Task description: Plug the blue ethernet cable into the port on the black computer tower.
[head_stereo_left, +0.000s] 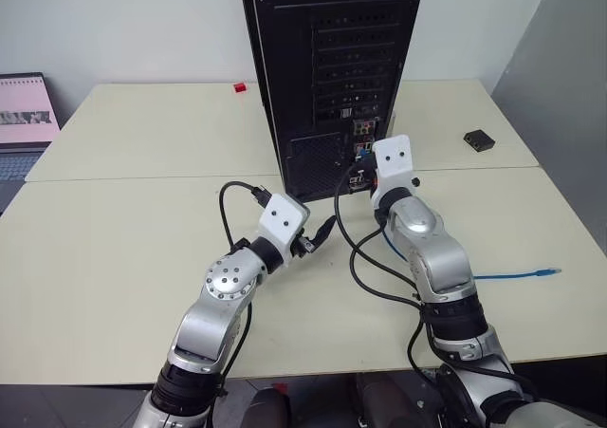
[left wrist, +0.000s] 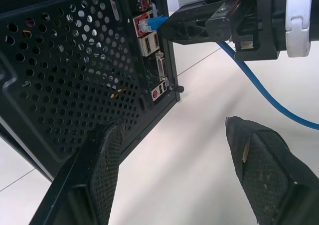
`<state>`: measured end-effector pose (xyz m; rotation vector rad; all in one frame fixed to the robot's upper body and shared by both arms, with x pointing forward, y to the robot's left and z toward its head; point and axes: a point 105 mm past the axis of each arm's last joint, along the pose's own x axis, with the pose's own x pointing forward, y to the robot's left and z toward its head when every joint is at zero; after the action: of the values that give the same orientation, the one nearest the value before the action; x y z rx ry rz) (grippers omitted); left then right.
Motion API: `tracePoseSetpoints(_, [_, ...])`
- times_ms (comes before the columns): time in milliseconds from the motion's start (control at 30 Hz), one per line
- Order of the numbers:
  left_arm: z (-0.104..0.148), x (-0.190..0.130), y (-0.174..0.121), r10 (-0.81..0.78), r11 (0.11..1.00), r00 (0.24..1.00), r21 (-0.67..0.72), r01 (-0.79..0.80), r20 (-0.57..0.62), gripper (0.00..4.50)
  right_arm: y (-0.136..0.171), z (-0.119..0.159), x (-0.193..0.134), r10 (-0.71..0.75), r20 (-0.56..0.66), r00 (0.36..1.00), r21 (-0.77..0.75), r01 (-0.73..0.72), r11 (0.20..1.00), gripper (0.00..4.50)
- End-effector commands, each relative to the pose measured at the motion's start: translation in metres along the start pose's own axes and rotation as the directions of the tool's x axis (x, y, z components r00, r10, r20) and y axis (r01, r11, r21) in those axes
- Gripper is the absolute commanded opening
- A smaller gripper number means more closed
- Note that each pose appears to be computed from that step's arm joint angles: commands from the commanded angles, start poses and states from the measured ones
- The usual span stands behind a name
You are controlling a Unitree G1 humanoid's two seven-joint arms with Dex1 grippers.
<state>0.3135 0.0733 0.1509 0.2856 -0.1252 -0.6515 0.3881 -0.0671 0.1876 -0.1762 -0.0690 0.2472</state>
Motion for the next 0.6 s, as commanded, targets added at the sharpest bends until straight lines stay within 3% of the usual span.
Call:
tracePoseSetpoints(33, [0.0098, 0.0006, -0.0019, -0.006, 1.000, 0.999, 0.020, 0.005, 0.044, 3.40, -0.0044, 0.0133, 0.0047, -0.014, 0.042, 0.999, -0.043, 0.015, 0.999, 0.00])
tracePoseSetpoints(600, [0.0113, 0.0020, -0.0029, -0.012, 0.999, 0.998, 0.030, 0.010, 0.054, 3.40, -0.0091, 0.0115, 0.0071, 0.042, 0.002, 0.999, -0.074, -0.042, 0.996, 0.00])
